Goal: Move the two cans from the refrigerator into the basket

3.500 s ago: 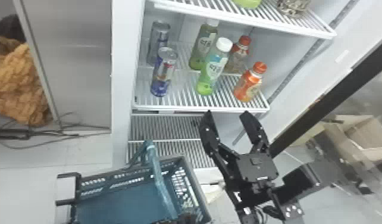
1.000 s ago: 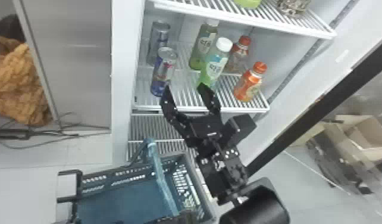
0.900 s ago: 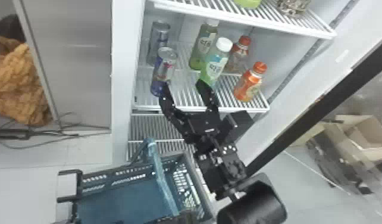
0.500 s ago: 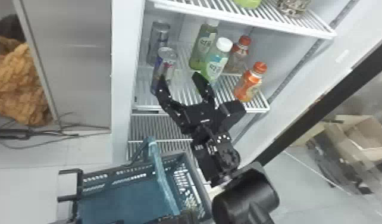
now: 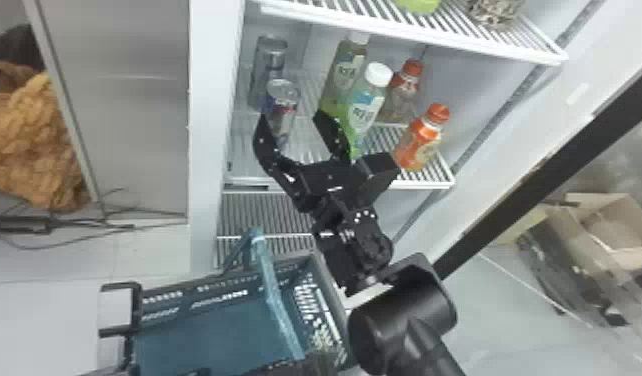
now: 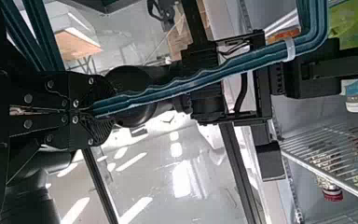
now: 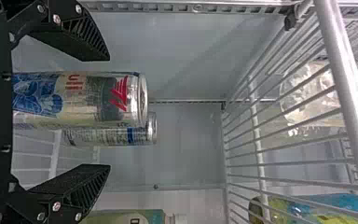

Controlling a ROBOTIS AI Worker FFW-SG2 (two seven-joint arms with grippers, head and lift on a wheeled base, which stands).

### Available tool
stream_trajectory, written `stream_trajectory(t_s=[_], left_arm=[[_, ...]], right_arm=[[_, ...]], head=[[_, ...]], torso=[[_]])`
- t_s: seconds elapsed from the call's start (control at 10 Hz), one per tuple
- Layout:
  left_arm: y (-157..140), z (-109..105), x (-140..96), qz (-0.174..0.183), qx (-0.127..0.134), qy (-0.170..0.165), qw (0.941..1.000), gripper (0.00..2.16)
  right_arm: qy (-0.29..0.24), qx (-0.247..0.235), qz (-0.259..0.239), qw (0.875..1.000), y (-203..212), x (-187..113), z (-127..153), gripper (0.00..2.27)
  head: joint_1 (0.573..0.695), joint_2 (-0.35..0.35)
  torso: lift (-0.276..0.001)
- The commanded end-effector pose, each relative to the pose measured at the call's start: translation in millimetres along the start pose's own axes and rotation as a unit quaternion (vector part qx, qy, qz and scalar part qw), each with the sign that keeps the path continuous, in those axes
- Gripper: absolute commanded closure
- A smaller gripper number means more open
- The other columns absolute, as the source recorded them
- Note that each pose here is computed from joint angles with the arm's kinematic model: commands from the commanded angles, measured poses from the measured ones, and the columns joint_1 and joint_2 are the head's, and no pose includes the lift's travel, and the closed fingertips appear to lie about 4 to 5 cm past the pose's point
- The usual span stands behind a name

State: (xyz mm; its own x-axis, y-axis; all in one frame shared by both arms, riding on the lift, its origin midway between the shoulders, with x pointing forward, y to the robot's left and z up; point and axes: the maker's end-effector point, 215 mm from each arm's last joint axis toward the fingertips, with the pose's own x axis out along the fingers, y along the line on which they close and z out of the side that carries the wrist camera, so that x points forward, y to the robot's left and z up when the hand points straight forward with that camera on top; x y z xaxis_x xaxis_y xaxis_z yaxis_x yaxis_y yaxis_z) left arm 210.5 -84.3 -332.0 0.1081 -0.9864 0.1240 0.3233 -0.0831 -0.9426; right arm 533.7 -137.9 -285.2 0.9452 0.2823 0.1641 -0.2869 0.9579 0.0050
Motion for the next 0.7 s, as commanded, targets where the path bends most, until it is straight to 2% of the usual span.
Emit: stream_trajectory(t_s=[0.0, 0.4, 0.6], left_arm=[[0.8, -0.4, -0.1, 0.0, -0.001, 0.0, 1.0, 1.21], [-0.1, 0.6, 0.4, -0.001, 0.001, 0.001, 1.0, 1.21], [0.3, 1.1, 0.3, -0.001, 0.0, 0.0, 1.0, 1.21]], right_arm=[[0.006, 0.001, 0.003, 1.0, 1.0, 7.4, -6.6, 0.2], [0.01, 0.011, 0.015, 1.0, 12.6, 21.5, -13.2, 0.21], [0.01, 0.011, 0.016, 1.0, 11.7, 27.9, -13.2, 0.36]], head=[[0.695, -0.334], [0.695, -0.313], [0.695, -0.299]], torso=[[-0.276], [-0.276], [-0.276]])
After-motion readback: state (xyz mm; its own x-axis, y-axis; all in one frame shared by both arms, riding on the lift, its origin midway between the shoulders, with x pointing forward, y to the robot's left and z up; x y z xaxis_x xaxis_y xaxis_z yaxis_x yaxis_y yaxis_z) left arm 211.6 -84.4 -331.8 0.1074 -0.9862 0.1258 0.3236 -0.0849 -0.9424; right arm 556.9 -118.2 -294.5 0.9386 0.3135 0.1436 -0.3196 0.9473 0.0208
